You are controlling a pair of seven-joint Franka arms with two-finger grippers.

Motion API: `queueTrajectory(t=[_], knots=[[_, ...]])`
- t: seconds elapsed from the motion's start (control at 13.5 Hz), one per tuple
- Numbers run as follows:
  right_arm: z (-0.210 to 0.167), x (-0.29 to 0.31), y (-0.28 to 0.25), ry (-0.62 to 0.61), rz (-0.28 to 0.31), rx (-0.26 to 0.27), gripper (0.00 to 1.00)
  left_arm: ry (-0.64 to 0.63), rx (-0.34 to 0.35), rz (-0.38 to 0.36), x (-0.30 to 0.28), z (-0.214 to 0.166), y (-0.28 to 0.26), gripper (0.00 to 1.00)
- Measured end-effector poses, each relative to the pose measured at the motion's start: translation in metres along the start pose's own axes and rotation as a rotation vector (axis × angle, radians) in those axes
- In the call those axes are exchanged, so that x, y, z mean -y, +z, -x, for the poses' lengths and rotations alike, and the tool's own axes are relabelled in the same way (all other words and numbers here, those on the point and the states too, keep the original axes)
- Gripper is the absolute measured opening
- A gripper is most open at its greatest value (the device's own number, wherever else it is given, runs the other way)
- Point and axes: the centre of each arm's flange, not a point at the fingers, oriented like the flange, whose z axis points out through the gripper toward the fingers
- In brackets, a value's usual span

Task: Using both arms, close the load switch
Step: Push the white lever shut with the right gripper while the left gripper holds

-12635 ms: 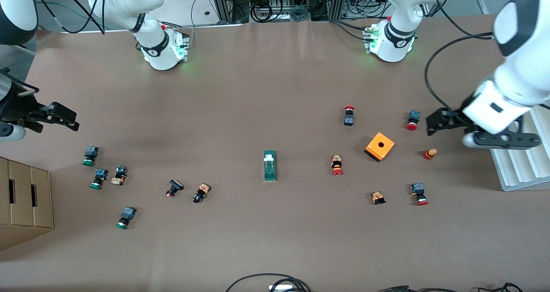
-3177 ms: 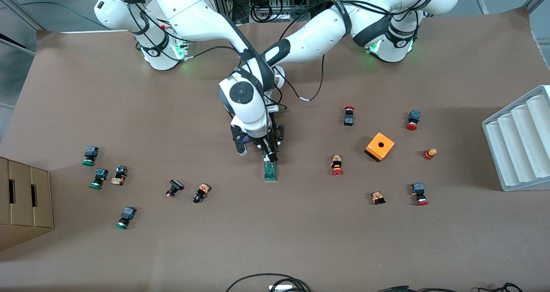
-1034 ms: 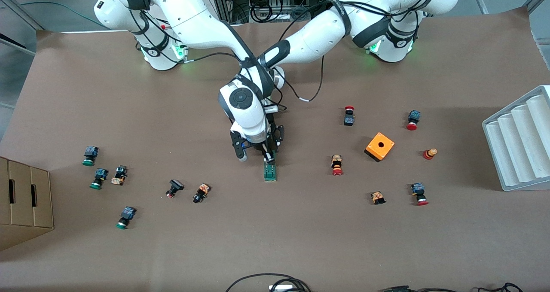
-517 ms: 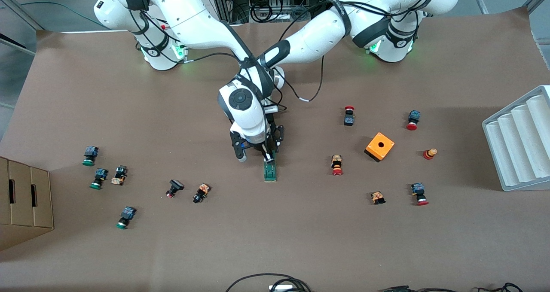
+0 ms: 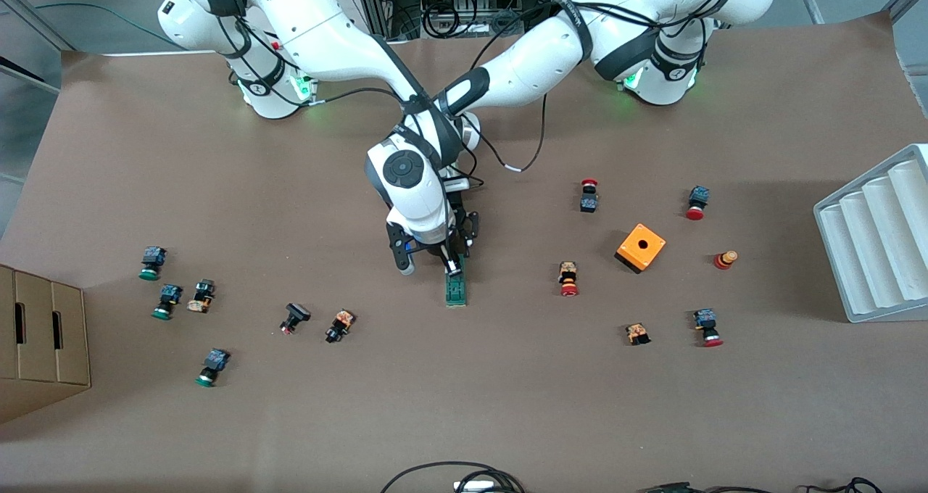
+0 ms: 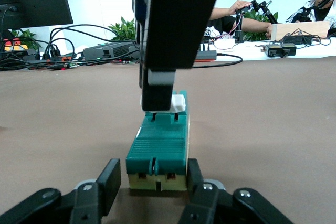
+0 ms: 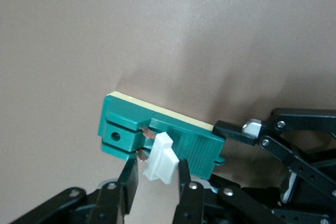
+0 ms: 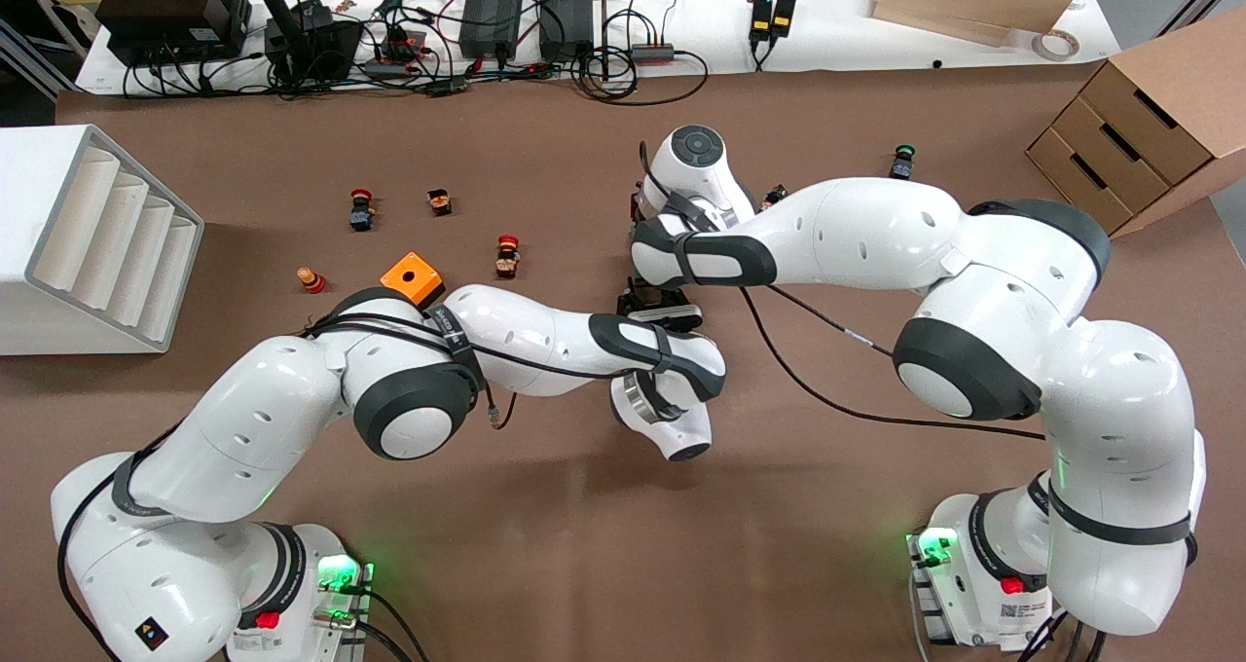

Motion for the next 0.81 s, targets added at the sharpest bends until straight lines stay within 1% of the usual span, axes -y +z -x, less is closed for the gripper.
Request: queueTrajectory(t=[0.07,0.15,0.44,0.52,0.59,0.67,0.81], knots=[[-0.0012,0.0027,-0.0025,0.003,-0.005,0.002,0.36,0.000,0.000,0.000,0.0000,0.0001,0.0000,0.58],[-0.0032,0.0056,-0.0038,0.006,-0.010,0.002,0.31,0.001,0.000,0.000,0.0000,0.0002,0.0000,0.58],[-0.0105,0.0094,-0.0016,0.012,-0.014,-0.003,0.27,0.001,0.000,0.000,0.0000,0.0004,-0.0001,0.58],[-0.0106,0.0092,-0.0010,0.012,-0.013,-0.004,0.24,0.002,0.000,0.000,0.0001,0.0004,-0.0001,0.58],[-0.0105,0.0093,-0.0011,0.012,-0.014,-0.004,0.24,0.002,0.000,0.000,0.0001,0.0004,0.0000,0.58],[-0.0105,0.0097,-0.0014,0.012,-0.015,-0.003,0.21,0.002,0.000,0.000,0.0001,0.0004,0.0000,0.58],[-0.0100,0.0110,-0.0025,0.012,-0.018,-0.002,0.19,0.003,0.000,0.000,0.0001,0.0004,-0.0001,0.58]])
